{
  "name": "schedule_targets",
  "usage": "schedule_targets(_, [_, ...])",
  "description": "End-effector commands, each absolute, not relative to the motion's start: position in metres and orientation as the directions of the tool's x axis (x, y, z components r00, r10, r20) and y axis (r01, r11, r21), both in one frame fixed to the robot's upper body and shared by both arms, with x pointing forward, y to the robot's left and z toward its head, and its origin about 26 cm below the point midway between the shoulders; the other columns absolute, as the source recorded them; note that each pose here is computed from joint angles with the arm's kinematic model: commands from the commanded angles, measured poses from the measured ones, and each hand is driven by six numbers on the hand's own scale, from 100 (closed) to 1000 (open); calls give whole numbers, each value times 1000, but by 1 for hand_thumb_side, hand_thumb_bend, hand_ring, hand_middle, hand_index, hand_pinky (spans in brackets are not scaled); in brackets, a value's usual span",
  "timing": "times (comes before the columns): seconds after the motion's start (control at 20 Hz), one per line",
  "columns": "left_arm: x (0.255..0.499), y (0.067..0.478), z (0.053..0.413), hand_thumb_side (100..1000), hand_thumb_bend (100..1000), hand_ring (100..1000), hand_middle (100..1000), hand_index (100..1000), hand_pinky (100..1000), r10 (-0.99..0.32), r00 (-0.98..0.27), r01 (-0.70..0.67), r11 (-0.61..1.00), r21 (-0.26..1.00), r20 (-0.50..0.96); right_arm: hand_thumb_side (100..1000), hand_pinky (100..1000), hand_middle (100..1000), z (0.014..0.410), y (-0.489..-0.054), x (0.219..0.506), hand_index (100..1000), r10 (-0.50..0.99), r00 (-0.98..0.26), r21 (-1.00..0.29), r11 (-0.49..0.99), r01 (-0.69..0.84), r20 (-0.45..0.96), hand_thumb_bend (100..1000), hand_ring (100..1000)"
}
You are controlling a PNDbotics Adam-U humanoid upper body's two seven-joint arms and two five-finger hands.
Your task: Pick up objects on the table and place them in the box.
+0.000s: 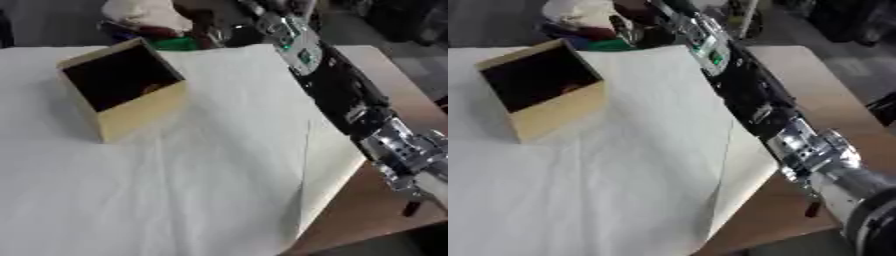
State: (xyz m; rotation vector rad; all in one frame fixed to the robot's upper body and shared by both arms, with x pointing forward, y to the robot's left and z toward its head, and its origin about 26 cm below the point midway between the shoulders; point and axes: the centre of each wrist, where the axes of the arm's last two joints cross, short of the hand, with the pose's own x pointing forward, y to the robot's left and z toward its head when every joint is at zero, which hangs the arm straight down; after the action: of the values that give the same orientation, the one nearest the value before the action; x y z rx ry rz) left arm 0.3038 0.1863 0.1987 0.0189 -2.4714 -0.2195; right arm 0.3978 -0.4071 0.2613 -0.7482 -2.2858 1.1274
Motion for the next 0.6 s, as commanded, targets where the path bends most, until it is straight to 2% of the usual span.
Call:
schedule_targets(0.05, [301,193,204,785,100,642,612,873,807,-100,-801,-1,986,165,591,437,735,791,296,-404,380,977,585,-790,-779,577,246,184,100,976])
schedule_targets(0.15, [301,197,201,785,100,642,612,872,798,-116,-792,-24,987,160,599,452,734,790,302,-396,371,969,526,-824,-752,625,208,209,100,969])
schedule_targets(0.2, [301,199,200,786,100,642,613,873,766,-124,-788,-35,987,158,602,456,734,789,305,-391,366,968,499,-839,-741,644,191,217,100,967])
schedule_targets(0.4, [300,204,195,786,100,641,613,871,786,-150,-776,-70,986,153,613,486,731,787,309,-379,349,964,421,-875,-714,687,134,240,100,962])
schedule_targets(0.6, [299,209,191,787,100,641,612,871,790,-173,-763,-103,984,148,623,470,725,783,300,-374,340,965,384,-878,-685,723,94,285,100,969])
